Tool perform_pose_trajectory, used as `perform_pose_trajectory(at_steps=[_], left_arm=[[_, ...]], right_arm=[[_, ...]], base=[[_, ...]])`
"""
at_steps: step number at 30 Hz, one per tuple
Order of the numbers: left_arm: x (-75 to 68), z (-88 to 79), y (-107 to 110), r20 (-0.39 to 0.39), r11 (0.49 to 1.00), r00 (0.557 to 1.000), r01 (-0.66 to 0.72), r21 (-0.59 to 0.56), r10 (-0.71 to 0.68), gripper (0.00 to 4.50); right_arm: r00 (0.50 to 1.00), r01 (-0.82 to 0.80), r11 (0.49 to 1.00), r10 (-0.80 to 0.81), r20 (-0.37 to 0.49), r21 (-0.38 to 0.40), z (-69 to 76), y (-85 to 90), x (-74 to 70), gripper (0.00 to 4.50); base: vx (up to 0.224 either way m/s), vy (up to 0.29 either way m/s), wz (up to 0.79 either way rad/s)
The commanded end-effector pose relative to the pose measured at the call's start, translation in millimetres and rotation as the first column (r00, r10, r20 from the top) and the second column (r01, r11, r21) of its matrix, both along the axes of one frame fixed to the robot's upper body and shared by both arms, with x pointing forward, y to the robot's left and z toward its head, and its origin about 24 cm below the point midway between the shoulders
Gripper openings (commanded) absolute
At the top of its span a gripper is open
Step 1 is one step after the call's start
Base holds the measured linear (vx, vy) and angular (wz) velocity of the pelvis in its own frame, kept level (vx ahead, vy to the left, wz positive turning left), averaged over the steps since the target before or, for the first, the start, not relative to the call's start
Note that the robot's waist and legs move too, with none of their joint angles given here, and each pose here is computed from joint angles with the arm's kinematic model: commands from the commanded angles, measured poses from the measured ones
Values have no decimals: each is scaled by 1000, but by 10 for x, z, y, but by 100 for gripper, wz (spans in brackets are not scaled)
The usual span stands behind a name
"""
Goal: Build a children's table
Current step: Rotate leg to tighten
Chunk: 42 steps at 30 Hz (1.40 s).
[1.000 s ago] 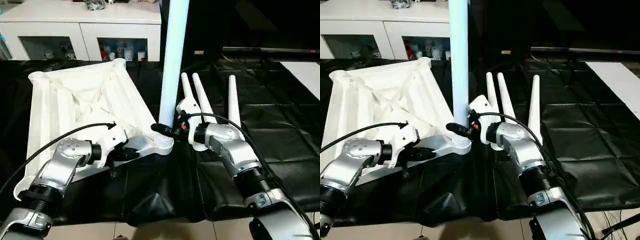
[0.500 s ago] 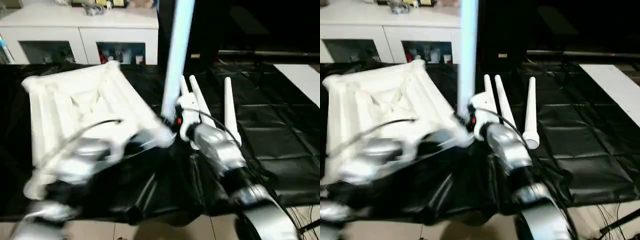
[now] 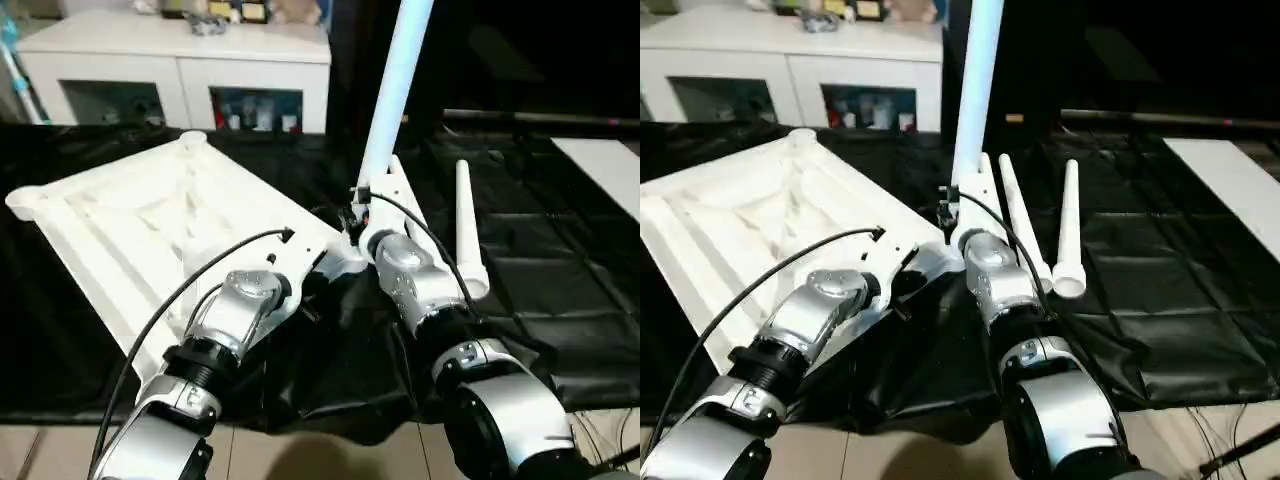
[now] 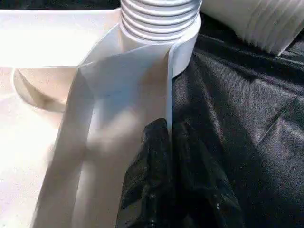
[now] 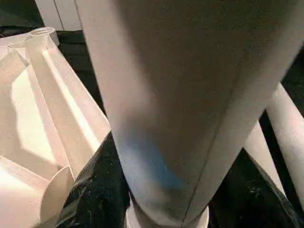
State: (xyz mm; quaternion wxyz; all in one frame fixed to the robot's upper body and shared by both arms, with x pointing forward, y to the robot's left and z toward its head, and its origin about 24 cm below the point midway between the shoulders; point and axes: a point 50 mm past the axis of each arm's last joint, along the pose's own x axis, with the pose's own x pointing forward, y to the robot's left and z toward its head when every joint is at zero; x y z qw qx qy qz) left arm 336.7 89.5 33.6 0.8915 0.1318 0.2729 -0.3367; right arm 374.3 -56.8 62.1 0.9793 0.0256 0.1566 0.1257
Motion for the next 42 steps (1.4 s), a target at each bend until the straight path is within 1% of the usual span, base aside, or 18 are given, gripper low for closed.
perform_pose_trajectory(at_steps=[1,10,13,16,17,18,19,20,22,23,25,26,28,29,30,33,37,42], left_arm=[[26,-66,133,5,993,996,-86,86,86,0],[0,-71,139,5,994,999,-48,98,48,0],[-71,-69,167,-14,994,999,50,92,-49,0],[-190,-45,284,-22,971,976,217,103,-216,0],[-190,-45,284,-22,971,976,217,103,-216,0],[-300,-19,434,-55,945,950,311,101,-307,0],[-300,-19,434,-55,945,950,311,101,-307,0],[-351,-1,513,-70,932,937,348,97,-343,0],[-452,61,689,-99,904,907,418,89,-410,0],[-452,61,689,-99,904,907,418,89,-410,0],[-502,126,796,-103,888,890,452,81,-443,0],[-524,176,861,-101,881,883,467,72,-459,0],[-538,209,905,-100,877,877,477,64,-470,0],[-559,268,994,-102,871,870,488,54,-482,0],[-571,296,1046,-108,868,867,494,51,-487,0],[-608,337,1118,-134,856,851,515,36,-507,0],[-648,347,1135,-162,839,831,543,24,-533,0],[-645,331,1116,-162,838,829,545,21,-535,0]], right_arm=[[948,-123,991,132,-288,52,-564,359,-385,184],[934,-169,982,185,-305,78,-559,386,-382,184],[899,-306,949,313,-305,72,-552,413,-403,184],[843,-451,891,442,-306,44,-551,358,-417,184],[843,-451,891,442,-306,44,-551,358,-417,184],[801,-520,852,508,-317,53,-544,258,-412,184],[801,-520,852,508,-317,53,-544,258,-412,184],[775,-555,829,544,-322,67,-536,206,-412,184],[699,-657,749,647,-304,84,-497,96,-422,183],[699,-657,749,647,-304,84,-497,96,-422,183],[617,-747,659,736,-279,86,-458,21,-448,183],[545,-809,582,794,-268,79,-431,-50,-476,183],[506,-838,541,820,-267,73,-419,-90,-492,183],[434,-886,462,858,-274,44,-400,-176,-517,183],[397,-906,422,872,-285,29,-390,-225,-528,183],[331,-936,351,887,-324,5,-375,-323,-539,183],[320,-940,340,883,-343,-3,-350,-369,-514,183],[325,-938,346,878,-353,-4,-368,-386,-515,183]], base=[[0,0,0],[0,0,0],[0,0,0],[38,1,-9],[62,-3,-12],[62,-14,-5],[69,-24,-7],[69,-24,-7],[75,-25,-9],[76,-23,-8],[76,-11,-3],[74,-9,-1],[33,-4,0],[0,0,0],[0,0,0],[0,0,0],[0,0,0],[0,0,0]])
